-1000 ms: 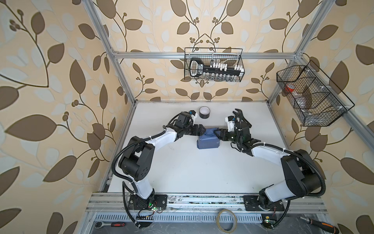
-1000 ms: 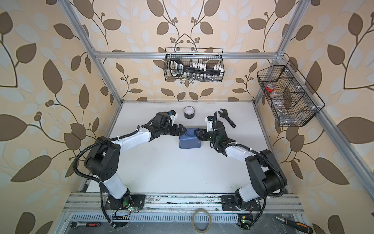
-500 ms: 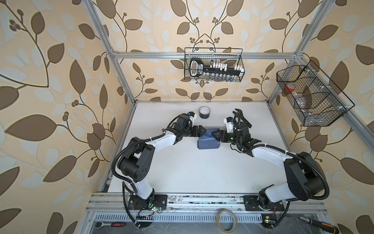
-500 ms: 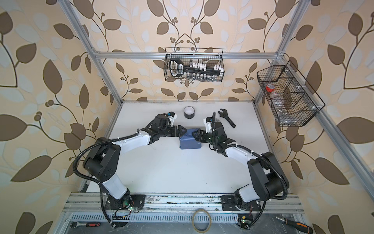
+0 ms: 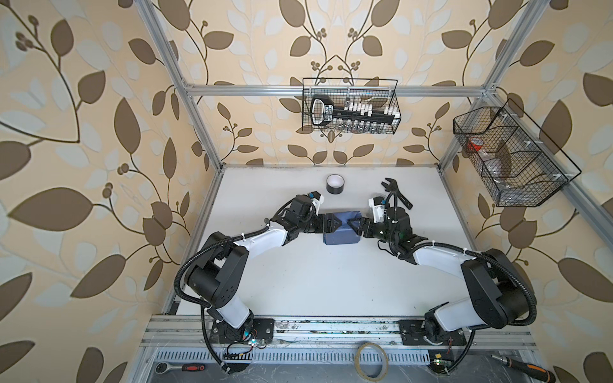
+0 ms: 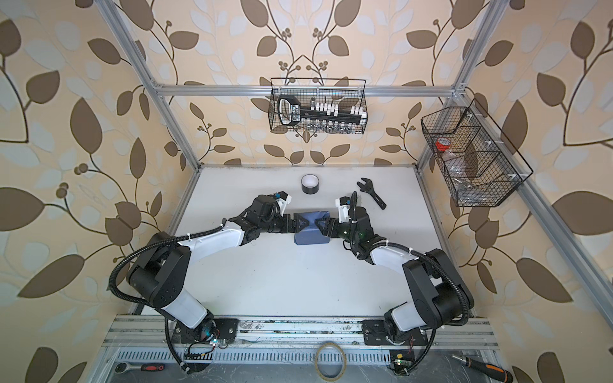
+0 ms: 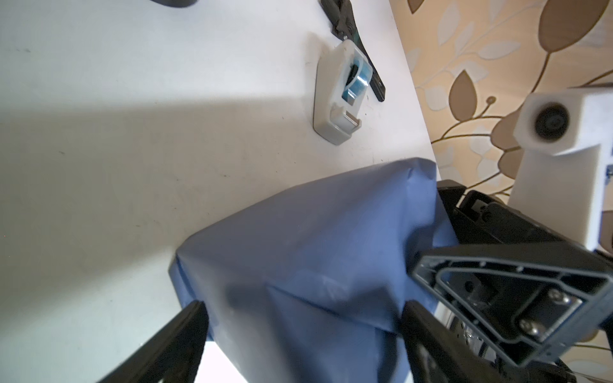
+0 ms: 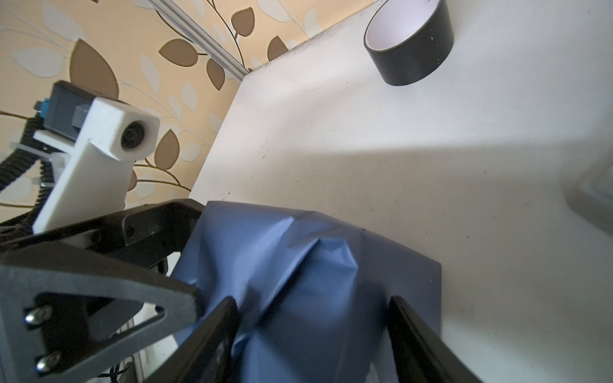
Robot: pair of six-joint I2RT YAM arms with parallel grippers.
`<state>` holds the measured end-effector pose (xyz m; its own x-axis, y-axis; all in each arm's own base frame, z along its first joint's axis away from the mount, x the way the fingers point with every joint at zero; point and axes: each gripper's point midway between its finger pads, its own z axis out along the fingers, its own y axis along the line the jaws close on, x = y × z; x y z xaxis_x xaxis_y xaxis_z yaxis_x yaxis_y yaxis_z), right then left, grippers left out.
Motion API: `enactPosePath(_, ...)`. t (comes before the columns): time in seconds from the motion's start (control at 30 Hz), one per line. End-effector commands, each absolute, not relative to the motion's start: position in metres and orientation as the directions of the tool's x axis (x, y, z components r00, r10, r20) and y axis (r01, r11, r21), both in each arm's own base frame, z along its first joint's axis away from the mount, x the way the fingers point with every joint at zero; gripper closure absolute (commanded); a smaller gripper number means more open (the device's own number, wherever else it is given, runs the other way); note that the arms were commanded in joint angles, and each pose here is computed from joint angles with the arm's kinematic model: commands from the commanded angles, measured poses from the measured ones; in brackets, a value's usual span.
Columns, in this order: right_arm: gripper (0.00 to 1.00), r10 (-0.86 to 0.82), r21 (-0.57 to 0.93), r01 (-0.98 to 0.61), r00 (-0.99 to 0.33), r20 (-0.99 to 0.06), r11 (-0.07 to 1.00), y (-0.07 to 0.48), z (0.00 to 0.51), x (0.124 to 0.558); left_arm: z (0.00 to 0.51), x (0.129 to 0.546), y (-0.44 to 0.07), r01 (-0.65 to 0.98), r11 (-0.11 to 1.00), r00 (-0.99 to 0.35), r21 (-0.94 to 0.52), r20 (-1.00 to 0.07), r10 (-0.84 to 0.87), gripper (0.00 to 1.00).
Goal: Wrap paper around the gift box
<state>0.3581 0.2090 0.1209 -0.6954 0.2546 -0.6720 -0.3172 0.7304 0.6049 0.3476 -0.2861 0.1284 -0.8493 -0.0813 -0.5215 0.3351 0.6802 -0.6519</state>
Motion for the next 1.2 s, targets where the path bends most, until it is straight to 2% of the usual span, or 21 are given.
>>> enactPosePath(0.0, 0.29, 0.195, 0.585, -0.228, -0.798, -0.570, 0.778, 0.200, 0.071, 0.335, 0.117, 0.340, -0.289, 0.322, 0.669, -0.871, -0.671, -0.486, -0.068, 0.08)
enactPosePath(0.33, 0.30, 0.188, 0.578, -0.234, -0.795, -0.577, 0.782, 0.201, 0.074, 0.340, 0.104, 0.341, -0.282, 0.254, 0.667, -0.899, -0.701, -0.425, -0.105, 0.09)
enactPosePath(0.63, 0.31, 0.185, 0.576, -0.231, -0.799, -0.573, 0.784, 0.201, 0.071, 0.339, 0.124, 0.358, -0.287, 0.211, 0.585, -0.905, -0.783, -0.383, -0.185, 0.09)
enactPosePath(0.87, 0.31, 0.184, 0.576, -0.237, -0.795, -0.578, 0.783, 0.201, 0.075, 0.343, 0.095, 0.354, -0.280, 0.140, 0.600, -0.923, -0.788, -0.323, -0.208, 0.13)
enactPosePath(1.0, 0.30, 0.189, 0.581, -0.258, -0.780, -0.597, 0.772, 0.204, 0.094, 0.353, 0.079, 0.350, -0.277, 0.114, 0.617, -0.933, -0.778, -0.297, -0.202, 0.15)
enactPosePath(1.17, 0.28, 0.208, 0.594, -0.304, -0.740, -0.640, 0.745, 0.211, 0.144, 0.376, 0.064, 0.344, -0.275, 0.096, 0.631, -0.943, -0.770, -0.274, -0.190, 0.18)
